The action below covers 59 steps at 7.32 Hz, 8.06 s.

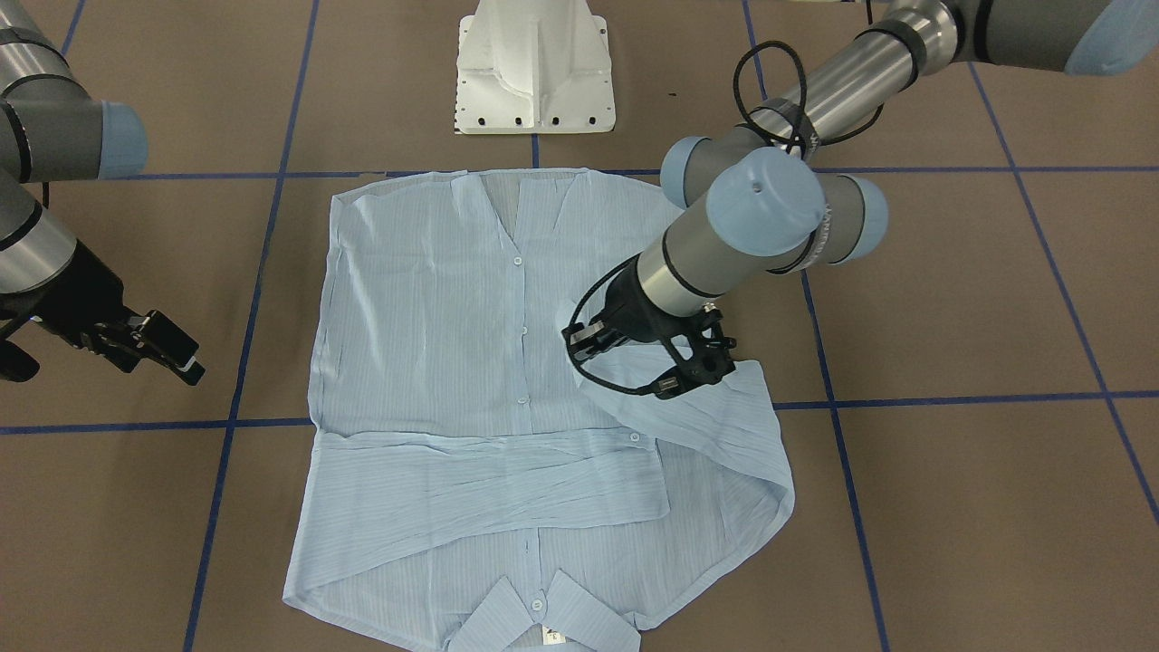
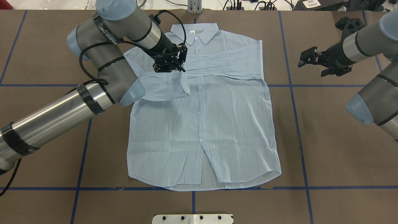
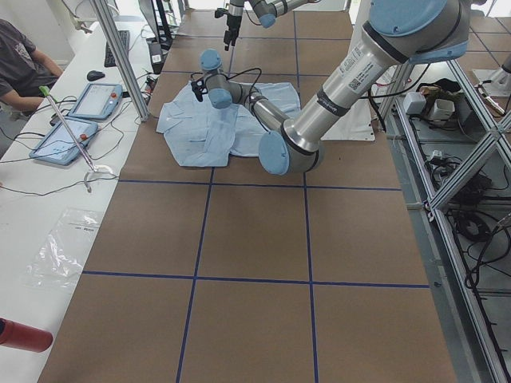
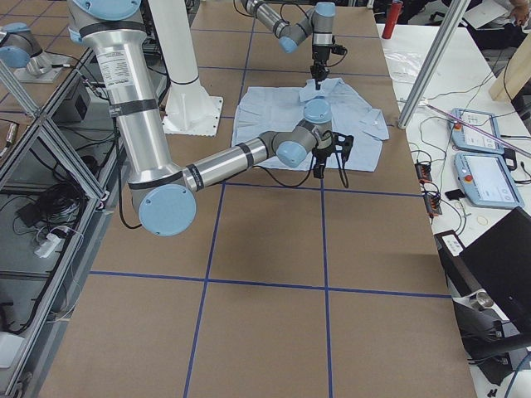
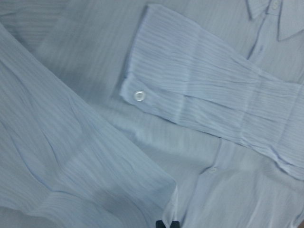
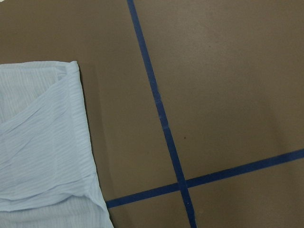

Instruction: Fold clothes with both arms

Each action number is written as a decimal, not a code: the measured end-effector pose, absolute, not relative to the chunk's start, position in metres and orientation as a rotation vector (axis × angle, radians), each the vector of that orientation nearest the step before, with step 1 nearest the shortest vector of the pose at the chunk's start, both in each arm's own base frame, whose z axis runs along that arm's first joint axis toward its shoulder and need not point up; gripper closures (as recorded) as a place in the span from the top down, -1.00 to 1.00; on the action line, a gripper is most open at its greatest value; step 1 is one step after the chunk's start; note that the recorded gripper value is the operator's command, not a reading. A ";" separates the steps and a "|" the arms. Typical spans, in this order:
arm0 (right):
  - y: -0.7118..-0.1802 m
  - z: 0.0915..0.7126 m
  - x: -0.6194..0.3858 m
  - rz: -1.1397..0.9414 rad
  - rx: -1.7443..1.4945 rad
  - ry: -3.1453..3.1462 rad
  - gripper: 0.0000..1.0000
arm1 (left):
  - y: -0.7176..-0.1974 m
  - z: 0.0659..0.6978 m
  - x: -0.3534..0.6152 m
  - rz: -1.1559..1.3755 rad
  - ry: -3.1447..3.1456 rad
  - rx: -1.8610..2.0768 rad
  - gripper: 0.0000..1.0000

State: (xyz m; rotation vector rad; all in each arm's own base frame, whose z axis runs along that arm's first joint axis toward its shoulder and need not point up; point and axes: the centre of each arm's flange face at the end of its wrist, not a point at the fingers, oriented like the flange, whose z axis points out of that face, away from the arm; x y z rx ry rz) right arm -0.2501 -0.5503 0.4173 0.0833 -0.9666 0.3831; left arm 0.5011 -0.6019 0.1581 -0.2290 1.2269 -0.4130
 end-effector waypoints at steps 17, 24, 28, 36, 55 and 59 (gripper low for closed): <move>-0.461 0.411 -0.310 0.419 0.023 -0.956 0.99 | -0.560 0.104 0.575 -0.421 1.340 -0.079 0.98; -0.260 0.411 -0.400 0.647 -0.021 -0.892 0.85 | -0.489 0.237 0.462 -0.218 1.272 0.106 0.98; -0.219 0.418 -0.427 0.657 -0.031 -0.823 0.70 | -0.484 0.228 0.452 -0.239 1.263 0.135 0.98; -0.214 0.411 -0.444 0.637 -0.032 -0.820 0.62 | -0.485 0.231 0.450 -0.251 1.255 0.144 0.98; -0.233 0.406 -0.442 0.668 -0.013 -0.819 -1.00 | -0.463 0.254 0.439 -0.273 1.226 0.139 0.98; -0.234 0.401 -0.440 0.670 -0.015 -0.828 -1.00 | -0.316 0.320 0.454 -0.280 1.088 0.040 0.99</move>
